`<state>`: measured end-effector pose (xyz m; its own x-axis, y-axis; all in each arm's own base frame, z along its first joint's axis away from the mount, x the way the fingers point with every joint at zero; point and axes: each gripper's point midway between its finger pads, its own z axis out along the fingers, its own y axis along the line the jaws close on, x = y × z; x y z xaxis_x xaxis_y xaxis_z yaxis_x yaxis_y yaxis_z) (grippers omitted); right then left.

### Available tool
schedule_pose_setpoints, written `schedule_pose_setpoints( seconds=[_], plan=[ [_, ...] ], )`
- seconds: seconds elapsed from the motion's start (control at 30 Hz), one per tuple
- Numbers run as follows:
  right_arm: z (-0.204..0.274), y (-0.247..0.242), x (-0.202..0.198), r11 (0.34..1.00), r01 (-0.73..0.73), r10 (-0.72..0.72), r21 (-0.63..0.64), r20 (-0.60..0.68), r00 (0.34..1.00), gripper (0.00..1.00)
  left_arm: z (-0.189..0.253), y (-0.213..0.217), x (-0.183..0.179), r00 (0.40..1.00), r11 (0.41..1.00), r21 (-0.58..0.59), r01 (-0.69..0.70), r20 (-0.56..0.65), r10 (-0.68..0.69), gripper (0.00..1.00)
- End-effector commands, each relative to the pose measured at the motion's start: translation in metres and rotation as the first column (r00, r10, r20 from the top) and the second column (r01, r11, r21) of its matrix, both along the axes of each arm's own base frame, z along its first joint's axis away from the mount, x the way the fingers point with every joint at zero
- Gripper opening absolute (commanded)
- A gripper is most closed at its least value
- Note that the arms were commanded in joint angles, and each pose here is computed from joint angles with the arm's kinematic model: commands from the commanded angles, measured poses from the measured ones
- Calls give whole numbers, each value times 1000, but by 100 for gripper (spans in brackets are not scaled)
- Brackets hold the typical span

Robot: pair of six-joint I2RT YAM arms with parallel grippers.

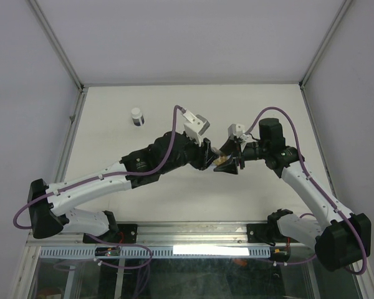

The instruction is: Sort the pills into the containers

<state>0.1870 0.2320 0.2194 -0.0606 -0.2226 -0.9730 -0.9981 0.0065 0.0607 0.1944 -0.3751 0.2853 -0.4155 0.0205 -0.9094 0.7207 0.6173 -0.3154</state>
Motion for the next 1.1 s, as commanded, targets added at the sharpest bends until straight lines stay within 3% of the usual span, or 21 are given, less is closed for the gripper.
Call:
schedule_pose_setpoints(
  seconds=[0.0,0.1,0.23,0.3,0.37,0.63,0.77,0.87,0.93,1.07],
  plan=[
    [23,2,7,999,-10,6,40,93,996,0,9,-18,-27,947,956,56,289,131,-294,23],
    [24,2,6,999,-11,7,41,95,995,0,-1,-18,-38,848,878,151,455,227,-478,23],
    [25,2,6,999,-15,10,44,95,995,0,-13,-6,-38,668,753,281,595,349,-658,27],
    [26,2,5,999,-18,14,47,94,995,0,-15,0,-32,599,707,306,638,380,-705,38],
    [26,2,4,999,-19,15,48,95,995,0,-12,0,-28,568,693,314,649,406,-716,50],
    [29,1,3,998,-19,14,54,102,995,0,43,0,-8,676,831,182,525,504,-538,78],
    [30,1,3,998,-21,15,56,105,994,0,61,18,-9,709,883,111,456,555,-435,98],
    [30,1,2,998,-23,17,58,108,994,0,66,31,-13,740,904,61,424,552,-385,99],
    [30,1,3,998,-22,16,57,105,994,0,74,40,-12,799,929,-28,370,520,-303,99],
    [29,1,4,998,-19,13,54,105,994,0,86,53,-11,931,932,-263,251,330,-157,99]
  ],
)
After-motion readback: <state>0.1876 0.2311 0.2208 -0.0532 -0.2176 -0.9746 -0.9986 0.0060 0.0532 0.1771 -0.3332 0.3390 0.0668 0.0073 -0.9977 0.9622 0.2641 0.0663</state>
